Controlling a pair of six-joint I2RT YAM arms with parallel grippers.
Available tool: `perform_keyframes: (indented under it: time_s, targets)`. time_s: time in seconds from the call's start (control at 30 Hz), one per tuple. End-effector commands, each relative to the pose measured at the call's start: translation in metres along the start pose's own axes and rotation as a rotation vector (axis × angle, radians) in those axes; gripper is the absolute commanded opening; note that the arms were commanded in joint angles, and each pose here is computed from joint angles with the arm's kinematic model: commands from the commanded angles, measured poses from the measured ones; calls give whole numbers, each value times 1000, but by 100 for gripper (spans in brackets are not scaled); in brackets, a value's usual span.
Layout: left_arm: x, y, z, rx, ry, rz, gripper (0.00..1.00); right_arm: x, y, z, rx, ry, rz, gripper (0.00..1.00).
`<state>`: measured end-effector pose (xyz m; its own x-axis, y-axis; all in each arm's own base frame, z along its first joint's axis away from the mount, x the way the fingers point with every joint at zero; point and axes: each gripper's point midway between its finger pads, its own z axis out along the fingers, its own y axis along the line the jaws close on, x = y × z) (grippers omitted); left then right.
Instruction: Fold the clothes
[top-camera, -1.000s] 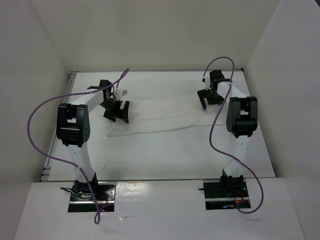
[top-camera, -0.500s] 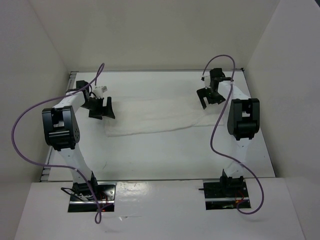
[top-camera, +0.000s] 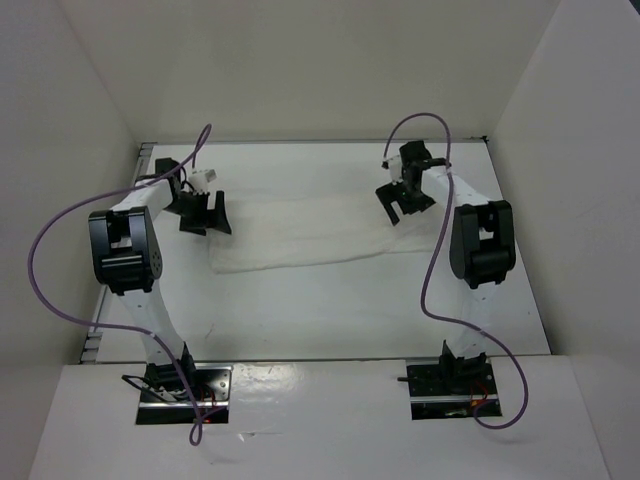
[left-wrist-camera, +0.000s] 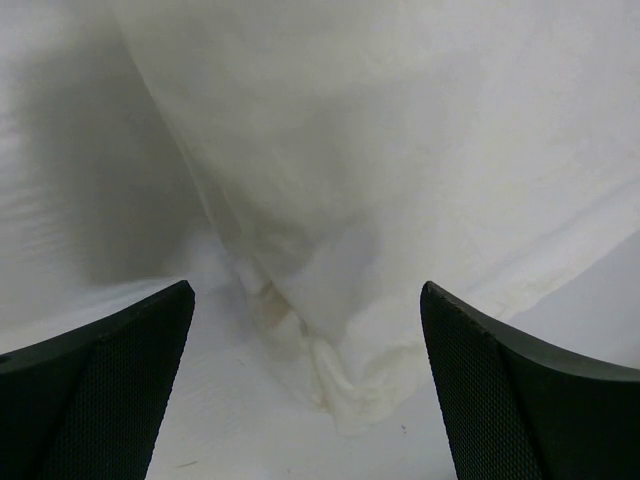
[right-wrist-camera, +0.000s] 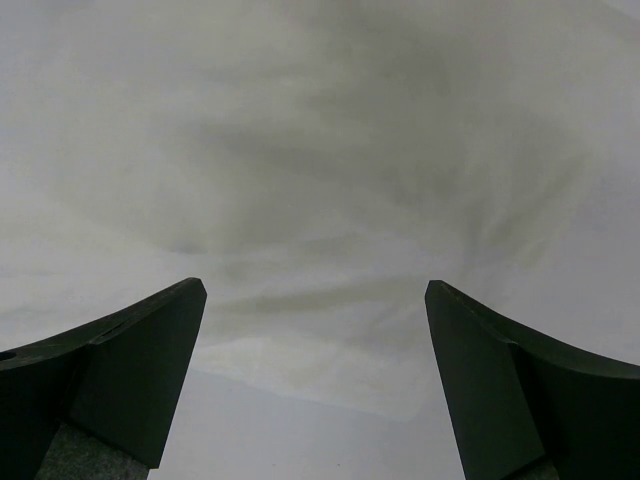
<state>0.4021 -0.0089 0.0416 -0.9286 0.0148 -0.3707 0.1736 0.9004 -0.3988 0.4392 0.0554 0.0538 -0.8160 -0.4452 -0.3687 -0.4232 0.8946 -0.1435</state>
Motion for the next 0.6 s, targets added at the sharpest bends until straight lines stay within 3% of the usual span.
perform_keyframes:
  time_s: [0.0,0.23,0.43,0.57]
  targets:
    - [-37,2,-6,-2,-78,32,100,-18,-31,-11,17,-75,94,99]
    - [-74,9,-6,-19,-128,24,96,-38,-73,-11,35,-127,190,95]
    - [-79,17,12,-24,-110,11,85,-28,-84,16,-20,-84,231,82]
    - [-81,18,18,-31,-103,18,78,-26,-108,21,-37,-96,282,80]
